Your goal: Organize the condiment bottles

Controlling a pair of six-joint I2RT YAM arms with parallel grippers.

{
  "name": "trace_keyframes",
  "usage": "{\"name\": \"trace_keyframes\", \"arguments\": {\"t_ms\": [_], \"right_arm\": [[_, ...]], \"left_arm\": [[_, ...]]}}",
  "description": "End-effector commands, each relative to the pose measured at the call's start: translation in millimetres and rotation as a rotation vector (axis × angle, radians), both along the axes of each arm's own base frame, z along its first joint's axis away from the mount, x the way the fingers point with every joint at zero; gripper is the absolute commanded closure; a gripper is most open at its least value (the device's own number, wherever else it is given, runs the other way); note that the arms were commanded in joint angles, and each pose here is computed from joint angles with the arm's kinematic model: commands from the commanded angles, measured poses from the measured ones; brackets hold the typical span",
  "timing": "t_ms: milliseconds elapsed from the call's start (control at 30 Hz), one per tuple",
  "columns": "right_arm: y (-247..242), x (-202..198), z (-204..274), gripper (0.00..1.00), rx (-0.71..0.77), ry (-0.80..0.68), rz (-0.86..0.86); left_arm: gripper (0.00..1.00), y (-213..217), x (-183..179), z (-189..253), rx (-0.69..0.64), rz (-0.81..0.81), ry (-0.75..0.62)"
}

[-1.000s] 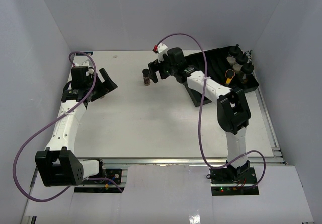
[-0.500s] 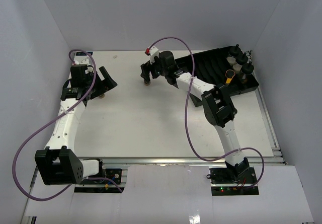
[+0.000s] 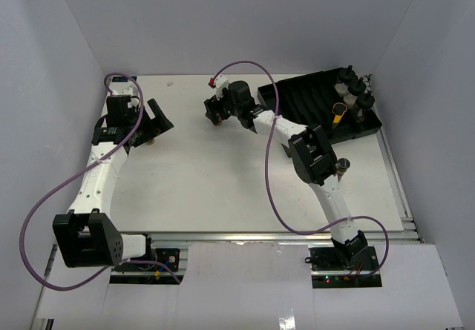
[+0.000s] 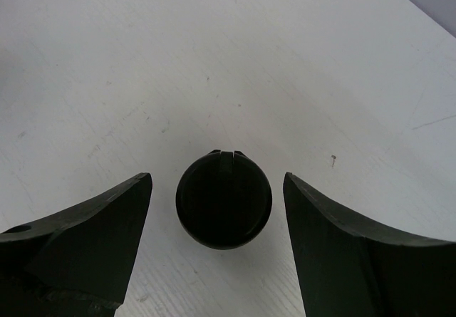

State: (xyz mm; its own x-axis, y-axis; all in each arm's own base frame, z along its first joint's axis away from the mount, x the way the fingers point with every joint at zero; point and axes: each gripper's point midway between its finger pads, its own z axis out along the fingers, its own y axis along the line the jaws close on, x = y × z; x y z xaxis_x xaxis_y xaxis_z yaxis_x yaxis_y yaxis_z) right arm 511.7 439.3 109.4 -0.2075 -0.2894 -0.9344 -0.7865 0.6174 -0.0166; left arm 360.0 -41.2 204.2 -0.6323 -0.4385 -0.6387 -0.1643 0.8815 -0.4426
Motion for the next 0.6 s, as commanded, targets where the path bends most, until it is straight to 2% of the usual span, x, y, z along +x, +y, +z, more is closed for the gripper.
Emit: {"name": "trace_keyframes", "arguments": {"t_ms": [0, 100, 167, 367, 467, 567], "right_arm": [[10, 13, 22, 0.26, 0.045, -0.069, -0.015], [9, 15, 21, 0.40, 0.049, -0.079, -0.024], [9, 16, 24, 0.53, 0.054, -0.098, -0.024], [5, 14, 38, 0.70, 0.071, -0.189, -0.014], [-3, 19, 61, 0.83, 0.073, -0.259, -0.053], [-15, 18, 92, 0.89, 0.081, -0.318, -0.090]], "left_arm": [[0.03, 4, 6, 15, 0.021, 0.009, -0.052], [0.03, 6, 6, 15, 0.026, 0.014, -0.053], [0.03, 7, 6, 12, 0.030, 0.015, -0.047], [0.03, 6, 7, 9, 0.030, 0.016, -0.038], [0.03, 7, 7, 11, 0.031, 0.021, -0.041], [0.03, 7, 6, 12, 0.029, 0.018, -0.044]]}}
